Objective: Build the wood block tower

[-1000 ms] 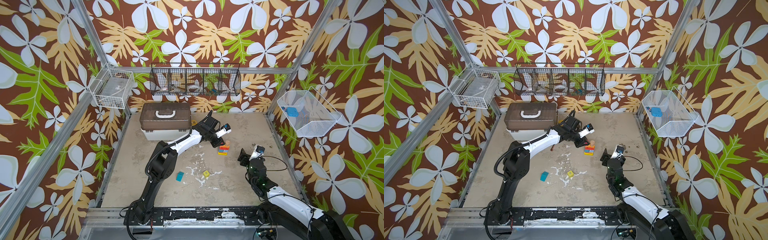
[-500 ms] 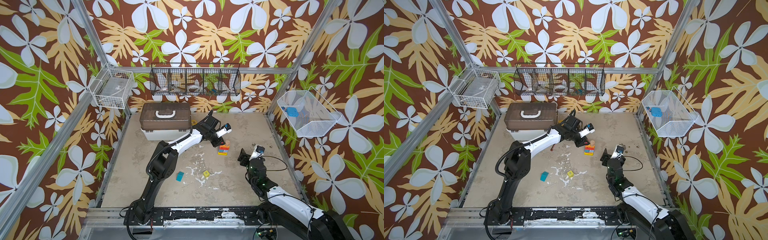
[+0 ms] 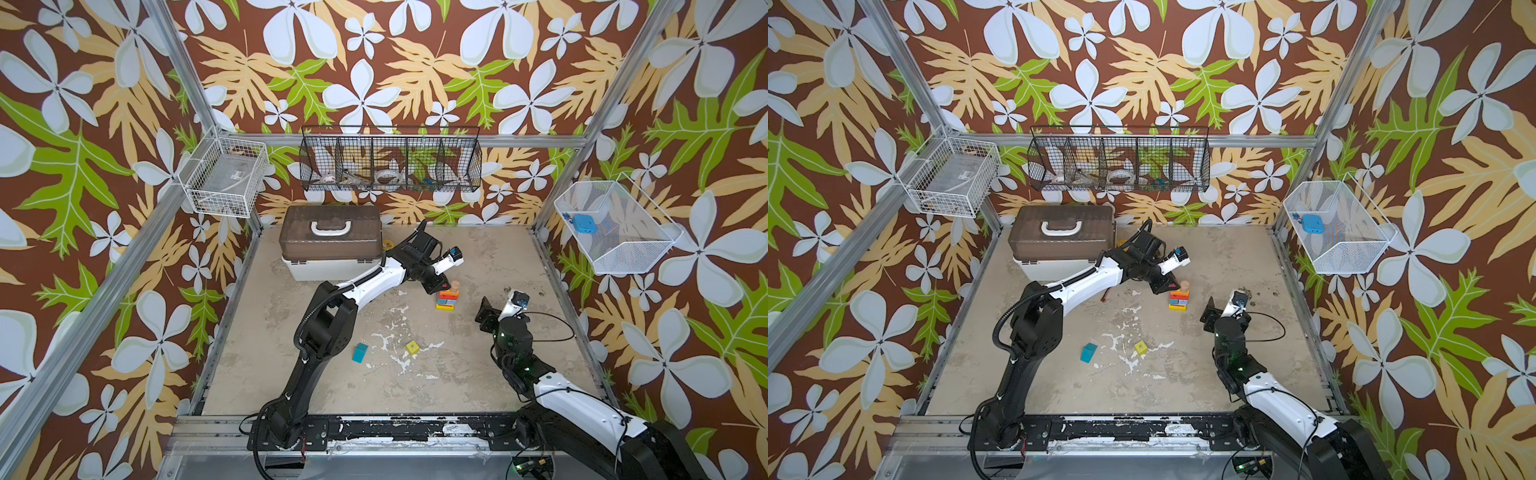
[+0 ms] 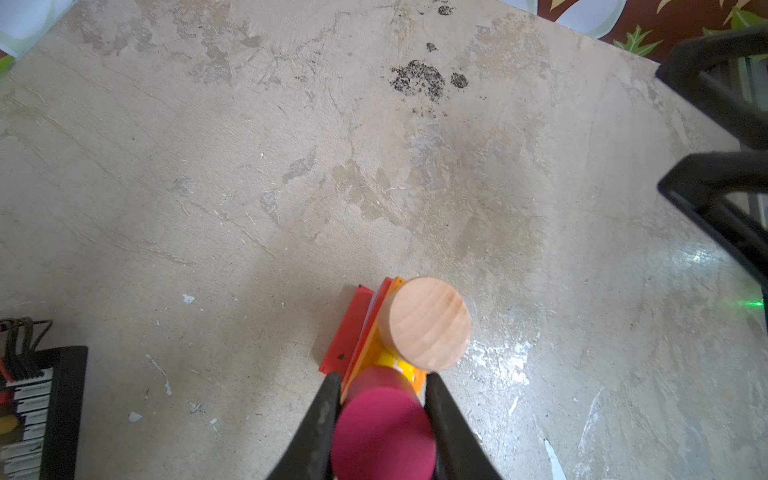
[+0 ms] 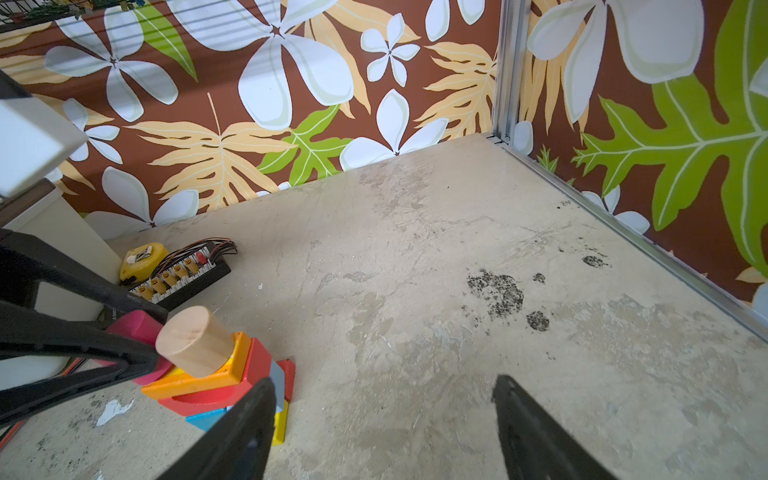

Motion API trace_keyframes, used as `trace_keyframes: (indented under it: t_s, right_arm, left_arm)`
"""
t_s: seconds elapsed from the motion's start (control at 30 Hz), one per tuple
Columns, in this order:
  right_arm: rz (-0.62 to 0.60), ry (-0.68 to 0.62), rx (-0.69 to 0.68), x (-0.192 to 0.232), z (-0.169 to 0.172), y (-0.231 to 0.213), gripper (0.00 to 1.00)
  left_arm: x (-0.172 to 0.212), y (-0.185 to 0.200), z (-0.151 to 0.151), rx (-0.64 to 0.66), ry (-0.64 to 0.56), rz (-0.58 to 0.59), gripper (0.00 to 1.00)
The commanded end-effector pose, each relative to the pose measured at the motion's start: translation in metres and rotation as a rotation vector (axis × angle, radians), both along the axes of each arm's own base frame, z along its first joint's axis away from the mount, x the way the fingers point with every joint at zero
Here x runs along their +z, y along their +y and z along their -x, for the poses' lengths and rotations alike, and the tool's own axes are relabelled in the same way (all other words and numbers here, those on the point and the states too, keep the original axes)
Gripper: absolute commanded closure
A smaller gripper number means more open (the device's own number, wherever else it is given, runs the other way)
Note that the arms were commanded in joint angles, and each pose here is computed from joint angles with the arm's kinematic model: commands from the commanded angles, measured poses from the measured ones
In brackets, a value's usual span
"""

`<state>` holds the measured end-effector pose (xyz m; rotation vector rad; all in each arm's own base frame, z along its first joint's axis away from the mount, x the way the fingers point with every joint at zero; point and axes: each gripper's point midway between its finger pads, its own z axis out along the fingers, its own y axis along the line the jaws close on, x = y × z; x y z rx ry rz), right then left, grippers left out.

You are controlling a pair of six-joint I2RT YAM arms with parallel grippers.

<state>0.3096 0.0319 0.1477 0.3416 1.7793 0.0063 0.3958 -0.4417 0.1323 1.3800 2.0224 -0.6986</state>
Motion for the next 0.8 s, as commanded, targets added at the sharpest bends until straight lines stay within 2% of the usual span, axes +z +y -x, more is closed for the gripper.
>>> trace_keyframes:
  t_s: [0.0, 0.43, 0.77]
  right_arm:
    - [-0.004, -0.019, -0.001, 0.0064, -0.0021, 0.0007, 0.18]
    - [-0.004, -0.018, 0.001, 0.0062, -0.0022, 0.0008, 0.18]
    - [-0.004, -0.017, 0.002, 0.0057, -0.0023, 0.0012, 0.18]
  left_arm:
    - [-0.0016, -0.0008, 0.0014, -0.011, 0.005, -0.003, 0.95]
    - [-0.0064, -0.0036, -0.0002, -0.005, 0.011, -0.008, 0.94]
    - [-0.0049, -0.0029, -0.0012, 0.001, 0.008, -0.012, 0.87]
